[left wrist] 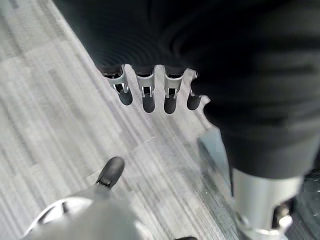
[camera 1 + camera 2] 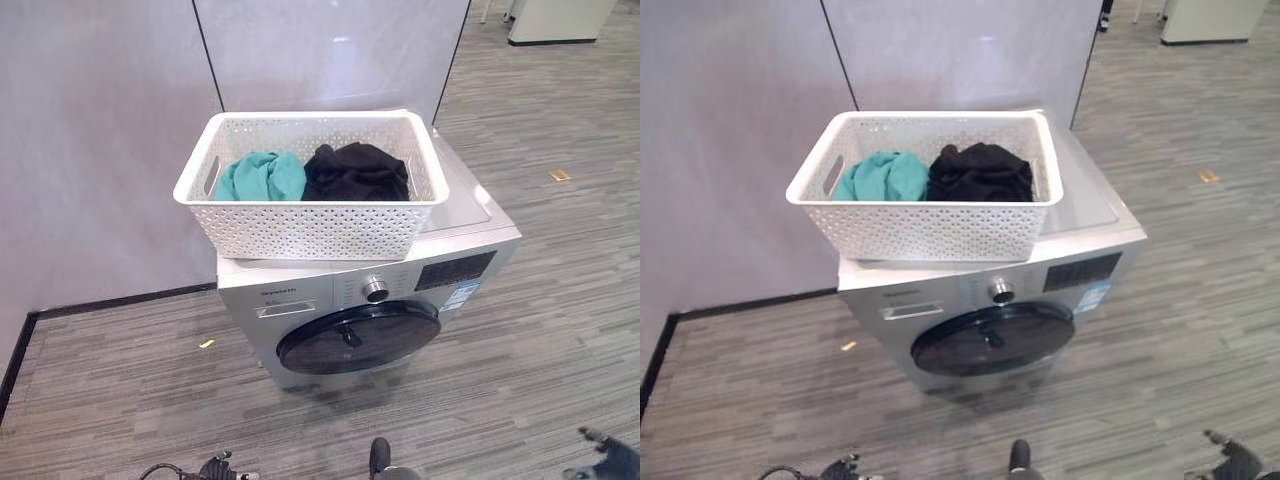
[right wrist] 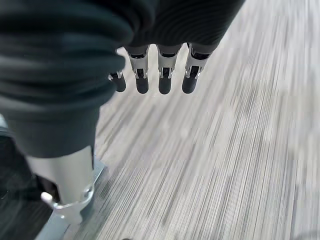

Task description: Grab the laundry basket,head to the washer,open it,put in the laundry and shut it.

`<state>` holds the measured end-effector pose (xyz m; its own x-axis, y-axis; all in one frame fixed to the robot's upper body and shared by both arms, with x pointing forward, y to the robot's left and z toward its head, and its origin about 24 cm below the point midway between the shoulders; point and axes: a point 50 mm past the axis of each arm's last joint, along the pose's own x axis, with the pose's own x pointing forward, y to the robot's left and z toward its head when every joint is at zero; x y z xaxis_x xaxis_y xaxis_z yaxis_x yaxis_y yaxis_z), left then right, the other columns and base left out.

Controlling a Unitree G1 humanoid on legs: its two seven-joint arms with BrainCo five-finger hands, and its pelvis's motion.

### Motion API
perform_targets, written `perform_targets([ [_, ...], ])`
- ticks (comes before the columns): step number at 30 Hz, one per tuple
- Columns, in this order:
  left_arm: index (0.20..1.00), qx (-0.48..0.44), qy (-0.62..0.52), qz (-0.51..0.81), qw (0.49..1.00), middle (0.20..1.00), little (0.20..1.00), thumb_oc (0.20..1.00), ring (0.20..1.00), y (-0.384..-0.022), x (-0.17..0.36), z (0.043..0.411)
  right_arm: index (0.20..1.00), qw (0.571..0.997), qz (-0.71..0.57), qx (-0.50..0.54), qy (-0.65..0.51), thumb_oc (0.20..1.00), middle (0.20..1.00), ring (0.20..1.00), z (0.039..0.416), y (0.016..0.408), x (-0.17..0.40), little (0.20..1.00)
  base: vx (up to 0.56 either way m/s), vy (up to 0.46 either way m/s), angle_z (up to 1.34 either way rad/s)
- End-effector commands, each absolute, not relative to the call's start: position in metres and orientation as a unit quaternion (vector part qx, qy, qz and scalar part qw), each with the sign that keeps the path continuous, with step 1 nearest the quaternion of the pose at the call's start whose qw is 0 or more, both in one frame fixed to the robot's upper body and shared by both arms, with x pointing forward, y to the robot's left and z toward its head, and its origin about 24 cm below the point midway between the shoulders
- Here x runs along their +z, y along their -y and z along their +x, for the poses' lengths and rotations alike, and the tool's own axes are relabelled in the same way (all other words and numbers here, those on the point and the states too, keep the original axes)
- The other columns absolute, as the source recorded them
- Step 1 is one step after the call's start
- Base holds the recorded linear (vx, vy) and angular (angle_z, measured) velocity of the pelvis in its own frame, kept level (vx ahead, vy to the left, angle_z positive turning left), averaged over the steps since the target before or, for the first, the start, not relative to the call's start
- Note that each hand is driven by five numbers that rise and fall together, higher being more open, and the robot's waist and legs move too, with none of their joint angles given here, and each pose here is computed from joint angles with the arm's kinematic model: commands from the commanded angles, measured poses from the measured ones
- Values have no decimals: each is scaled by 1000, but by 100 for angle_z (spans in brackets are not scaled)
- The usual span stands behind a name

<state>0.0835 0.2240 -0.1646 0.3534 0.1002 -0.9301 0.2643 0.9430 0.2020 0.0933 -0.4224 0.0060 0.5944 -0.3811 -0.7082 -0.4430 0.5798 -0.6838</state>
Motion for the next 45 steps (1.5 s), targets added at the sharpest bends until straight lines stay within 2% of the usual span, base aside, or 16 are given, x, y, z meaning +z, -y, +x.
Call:
perform_targets([
  [1, 1000, -30, -556, 164, 814, 1000, 1000, 1000, 1000, -242, -158, 94, 1000, 766, -506, 33, -395, 1000, 1000, 1000, 122, 423, 31, 1000, 6, -15, 8],
  [6, 1000, -28, -550, 170, 817, 1000, 1000, 1000, 1000, -244, -157, 98, 1000, 762, -550, 56, -336, 1000, 1000, 1000, 157, 412, 52, 1000, -3, -20, 15],
  [17, 1000, -20, -534, 182, 825, 1000, 1000, 1000, 1000, -250, -152, 108, 1000, 755, -580, 88, -293, 1000, 1000, 1000, 202, 392, 51, 1000, -5, -17, 16],
  [27, 1000, -20, -526, 196, 827, 1000, 1000, 1000, 1000, -253, -150, 114, 1000, 752, -591, 85, -279, 1000, 1000, 1000, 225, 384, 48, 1000, 15, -17, 7],
  [37, 1000, -39, -483, 214, 848, 1000, 1000, 1000, 1000, -242, -142, 141, 1000, 765, -572, 87, -285, 1000, 1000, 1000, 246, 366, 24, 1000, -3, -18, 3],
  [45, 1000, -54, -456, 236, 856, 1000, 1000, 1000, 1000, -236, -138, 154, 1000, 768, -580, 66, -264, 1000, 1000, 1000, 247, 355, 11, 1000, 20, -3, 8],
])
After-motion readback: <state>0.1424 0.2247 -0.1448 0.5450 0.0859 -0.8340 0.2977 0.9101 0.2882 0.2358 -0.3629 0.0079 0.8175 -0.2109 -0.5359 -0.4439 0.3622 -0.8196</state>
